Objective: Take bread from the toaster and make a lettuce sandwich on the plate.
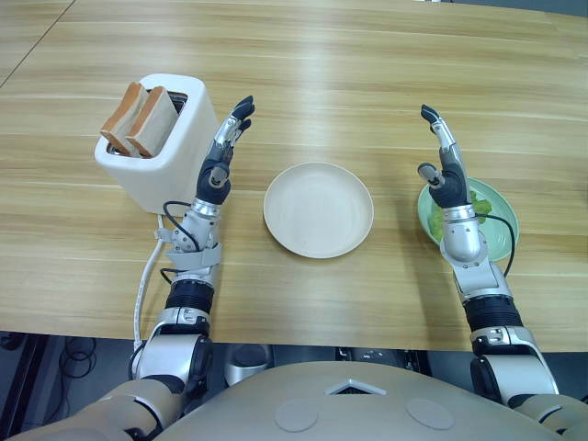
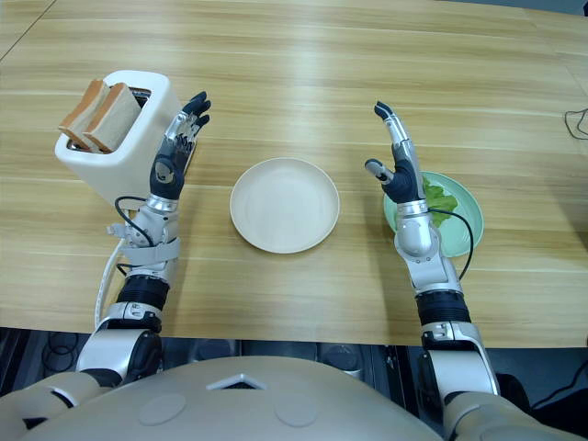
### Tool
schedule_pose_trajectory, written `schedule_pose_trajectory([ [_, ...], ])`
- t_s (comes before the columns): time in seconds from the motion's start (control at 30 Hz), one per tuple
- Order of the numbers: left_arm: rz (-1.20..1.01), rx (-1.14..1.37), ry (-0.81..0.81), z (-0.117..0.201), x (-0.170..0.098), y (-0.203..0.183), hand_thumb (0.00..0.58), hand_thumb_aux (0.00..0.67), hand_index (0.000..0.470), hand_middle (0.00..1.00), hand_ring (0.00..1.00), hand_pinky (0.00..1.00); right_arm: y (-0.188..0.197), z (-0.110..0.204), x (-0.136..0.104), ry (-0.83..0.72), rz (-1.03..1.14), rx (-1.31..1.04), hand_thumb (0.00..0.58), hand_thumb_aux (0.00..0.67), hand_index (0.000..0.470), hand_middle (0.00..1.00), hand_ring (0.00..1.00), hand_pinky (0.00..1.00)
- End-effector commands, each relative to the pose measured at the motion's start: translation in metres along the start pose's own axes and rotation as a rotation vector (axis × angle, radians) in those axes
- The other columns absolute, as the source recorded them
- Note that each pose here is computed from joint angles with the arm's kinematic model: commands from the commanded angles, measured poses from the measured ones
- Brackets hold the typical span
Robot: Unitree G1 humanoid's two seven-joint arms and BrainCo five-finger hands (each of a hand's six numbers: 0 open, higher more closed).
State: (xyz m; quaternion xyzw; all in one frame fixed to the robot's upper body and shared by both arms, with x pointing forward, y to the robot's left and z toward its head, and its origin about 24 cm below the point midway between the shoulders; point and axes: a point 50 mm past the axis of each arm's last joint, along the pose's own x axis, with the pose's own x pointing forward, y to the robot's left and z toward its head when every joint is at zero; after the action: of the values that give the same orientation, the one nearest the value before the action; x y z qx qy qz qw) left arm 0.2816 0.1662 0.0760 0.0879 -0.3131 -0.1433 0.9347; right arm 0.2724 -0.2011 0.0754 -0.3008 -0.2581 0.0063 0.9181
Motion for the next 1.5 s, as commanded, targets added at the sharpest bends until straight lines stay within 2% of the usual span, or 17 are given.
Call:
schedule_pose_trajectory([
  [0.03,-0.01,-0.026,0.033,-0.005,-0.001,-0.003,0.0,0.0,0.0,0.0,0.0,0.0,0.004,-0.001,0.0,0.007,0.019,-0.007,0.0,0.0,0.0,0.0,0.0,0.0],
  [0.23,-0.026,-0.018,0.073,-0.011,-0.004,-0.004,0.0,0.0,0.0,0.0,0.0,0.0,0.008,-0.002,0.001,0.011,0.036,-0.01,0.0,0.0,0.0,0.0,0.0,0.0],
  [0.37,-0.012,-0.097,0.031,-0.004,-0.002,-0.004,0.0,0.0,0.0,0.0,0.0,0.0,0.008,-0.003,0.0,0.013,0.037,-0.01,0.0,0.0,0.0,0.0,0.0,0.0],
  [0.6,0.008,-0.352,-0.238,0.064,0.007,0.028,0.0,0.0,0.0,0.0,0.0,0.0,0.005,-0.001,0.0,0.006,0.027,-0.017,0.0,0.0,0.0,0.0,0.0,0.0],
  [0.7,0.044,-0.27,-0.309,0.092,0.007,0.056,0.0,0.0,0.0,0.0,0.0,0.0,0.002,0.0,-0.001,0.005,0.021,-0.023,0.0,0.0,0.0,0.0,0.0,0.0],
  [0.8,0.089,-0.019,-0.319,0.109,0.002,0.083,0.0,0.0,0.0,0.0,0.0,0.0,0.0,-0.002,-0.003,0.012,0.017,-0.028,0.0,0.0,0.0,0.0,0.0,0.0],
  [0.93,0.188,0.31,-0.214,0.108,-0.01,0.124,0.0,0.0,0.0,0.0,0.0,0.0,-0.002,-0.003,-0.004,0.021,0.009,-0.034,0.0,0.0,0.0,0.0,0.0,0.0],
  [1.1,0.169,0.816,0.072,0.081,-0.023,0.154,0.0,0.0,0.0,0.0,0.0,0.0,-0.009,-0.004,-0.005,0.026,-0.004,-0.049,0.0,0.0,0.0,0.0,0.0,0.0],
  [1.43,0.154,1.007,0.405,0.031,-0.049,0.185,0.0,0.0,0.0,0.0,0.0,0.0,-0.01,-0.007,-0.007,0.038,-0.002,-0.061,0.0,0.0,0.0,0.0,0.0,0.0],
  [1.5,0.118,1.11,0.49,0.021,-0.055,0.189,0.0,0.0,0.0,0.0,0.0,0.0,-0.009,-0.006,-0.005,0.036,0.002,-0.059,0.0,0.0,0.0,0.0,0.0,0.0],
])
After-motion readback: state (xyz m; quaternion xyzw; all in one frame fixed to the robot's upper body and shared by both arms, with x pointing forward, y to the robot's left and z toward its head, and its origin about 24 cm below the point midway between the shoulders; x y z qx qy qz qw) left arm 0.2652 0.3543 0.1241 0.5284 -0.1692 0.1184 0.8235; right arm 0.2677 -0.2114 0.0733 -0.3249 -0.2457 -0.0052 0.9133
